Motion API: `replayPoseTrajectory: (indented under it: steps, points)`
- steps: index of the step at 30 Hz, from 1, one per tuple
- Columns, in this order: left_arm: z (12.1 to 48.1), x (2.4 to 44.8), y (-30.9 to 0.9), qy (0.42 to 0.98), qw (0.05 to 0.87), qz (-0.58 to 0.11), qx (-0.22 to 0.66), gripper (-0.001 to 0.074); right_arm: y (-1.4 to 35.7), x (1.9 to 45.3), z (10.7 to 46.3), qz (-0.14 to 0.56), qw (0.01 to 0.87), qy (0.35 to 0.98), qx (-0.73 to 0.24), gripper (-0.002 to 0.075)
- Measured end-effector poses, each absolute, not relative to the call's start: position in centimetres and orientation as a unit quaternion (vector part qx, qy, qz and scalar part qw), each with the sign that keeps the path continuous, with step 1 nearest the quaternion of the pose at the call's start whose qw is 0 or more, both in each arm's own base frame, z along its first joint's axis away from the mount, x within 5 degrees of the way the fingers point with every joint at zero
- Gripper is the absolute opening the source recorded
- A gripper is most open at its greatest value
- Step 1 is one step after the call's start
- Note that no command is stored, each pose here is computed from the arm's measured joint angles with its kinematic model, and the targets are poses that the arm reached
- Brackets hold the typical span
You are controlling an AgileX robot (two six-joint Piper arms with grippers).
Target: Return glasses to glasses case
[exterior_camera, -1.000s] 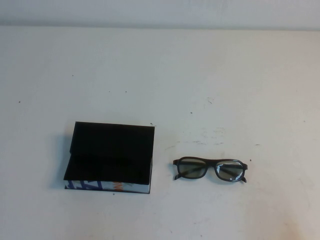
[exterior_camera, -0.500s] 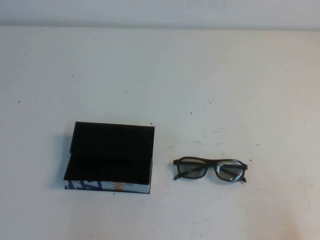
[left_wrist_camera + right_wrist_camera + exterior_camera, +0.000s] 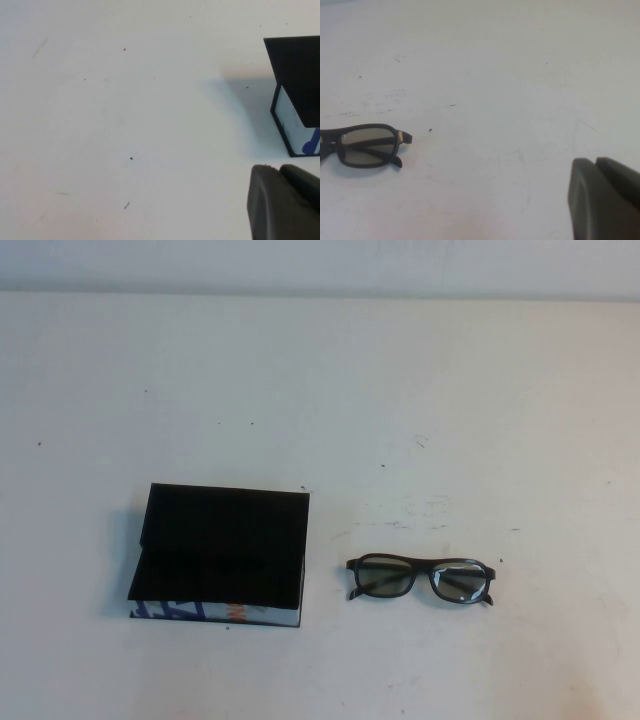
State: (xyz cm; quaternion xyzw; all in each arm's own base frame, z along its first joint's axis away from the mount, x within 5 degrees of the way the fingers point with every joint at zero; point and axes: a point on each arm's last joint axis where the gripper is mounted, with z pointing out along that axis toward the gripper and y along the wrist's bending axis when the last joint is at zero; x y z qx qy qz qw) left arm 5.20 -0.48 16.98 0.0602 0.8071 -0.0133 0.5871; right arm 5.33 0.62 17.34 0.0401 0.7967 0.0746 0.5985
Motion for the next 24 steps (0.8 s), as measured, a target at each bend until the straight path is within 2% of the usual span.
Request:
replayPoseTrajectory:
  steps: [9,12,17,21,24]
  points:
    - [17.0,5.2,-0.5,0.807,0.587,-0.013,0.060,-0.0004,0.7,5.3,17.4,0.084,0.599,0.795,0.046,-0.0011]
    - [17.0,5.2,-0.5,0.807,0.587,-0.013,0.060,-0.0004,1.0,5.4,18.0,0.156,0.611,0.770,0.100,-0.0011]
    - [17.0,5.2,-0.5,0.807,0.587,-0.013,0.060,-0.0004,0.9,5.6,19.5,0.277,0.637,0.686,0.219,-0.0011]
    - [17.0,5.2,-0.5,0.807,0.587,-0.013,0.060,-0.0004,0.5,5.7,20.0,0.315,0.642,0.645,0.269,-0.0011]
    - [17.0,5.2,-0.5,0.807,0.587,-0.013,0.060,-0.0004,0.7,5.7,19.9,0.340,0.626,0.642,0.284,-0.0011]
